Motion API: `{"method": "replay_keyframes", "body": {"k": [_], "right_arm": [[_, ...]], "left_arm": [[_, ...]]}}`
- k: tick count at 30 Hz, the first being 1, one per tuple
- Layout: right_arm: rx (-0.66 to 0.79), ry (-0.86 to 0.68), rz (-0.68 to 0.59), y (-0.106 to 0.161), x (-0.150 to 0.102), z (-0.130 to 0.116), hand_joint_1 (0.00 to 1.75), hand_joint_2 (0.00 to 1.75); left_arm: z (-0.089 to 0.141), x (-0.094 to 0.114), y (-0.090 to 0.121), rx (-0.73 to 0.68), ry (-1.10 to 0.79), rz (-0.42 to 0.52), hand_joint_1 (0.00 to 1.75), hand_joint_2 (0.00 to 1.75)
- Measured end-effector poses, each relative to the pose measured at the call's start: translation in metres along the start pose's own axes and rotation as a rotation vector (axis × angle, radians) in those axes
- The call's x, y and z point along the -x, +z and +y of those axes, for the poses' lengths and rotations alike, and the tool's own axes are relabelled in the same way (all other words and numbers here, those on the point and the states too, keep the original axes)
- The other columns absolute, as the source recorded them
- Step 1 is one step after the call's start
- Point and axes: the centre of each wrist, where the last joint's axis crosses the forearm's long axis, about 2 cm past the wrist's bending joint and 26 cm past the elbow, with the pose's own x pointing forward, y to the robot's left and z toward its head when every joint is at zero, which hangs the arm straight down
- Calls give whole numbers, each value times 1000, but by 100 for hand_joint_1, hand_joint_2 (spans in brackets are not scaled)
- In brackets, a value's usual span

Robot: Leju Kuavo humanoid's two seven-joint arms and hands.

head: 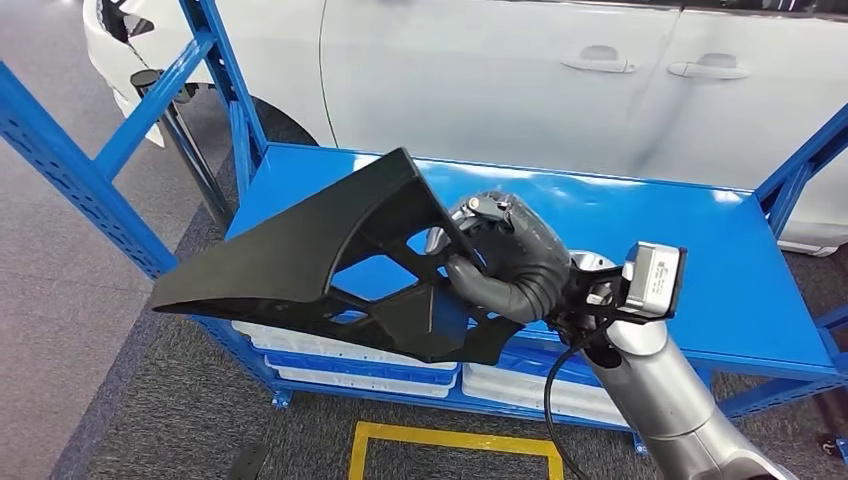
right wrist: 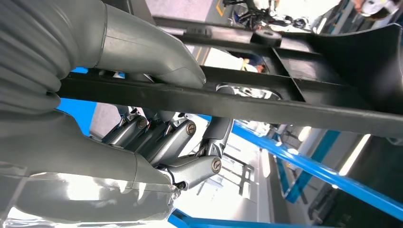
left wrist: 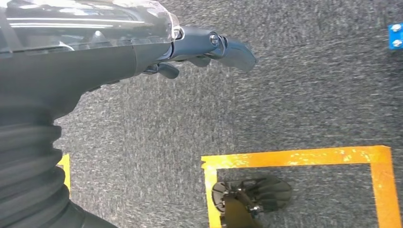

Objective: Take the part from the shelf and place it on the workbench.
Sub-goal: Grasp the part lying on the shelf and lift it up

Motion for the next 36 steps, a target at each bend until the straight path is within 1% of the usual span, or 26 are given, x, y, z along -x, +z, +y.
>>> {"method": "replay_keyframes", "body": {"k": [7,12,17,27,36], "right_arm": [[-3,4,-7,-3,-2,-2,175,175],[3,-5,-2,0,0,0,175,175],[9,1,-5,1,-1,0,175,175],[31,-6,8,9,2,2,175,175],[37,13,4,8,0,1,175,175]], "left_arm": [[-1,3,1,2,1,2,0,175],[-1,3,1,3,-4,0,0,175],[0,-2,0,-1,-10,-11,0,175],[-1,1,0,1,-10,-7,0,175],[-2,0,0,4,-10,-9,0,175]]}}
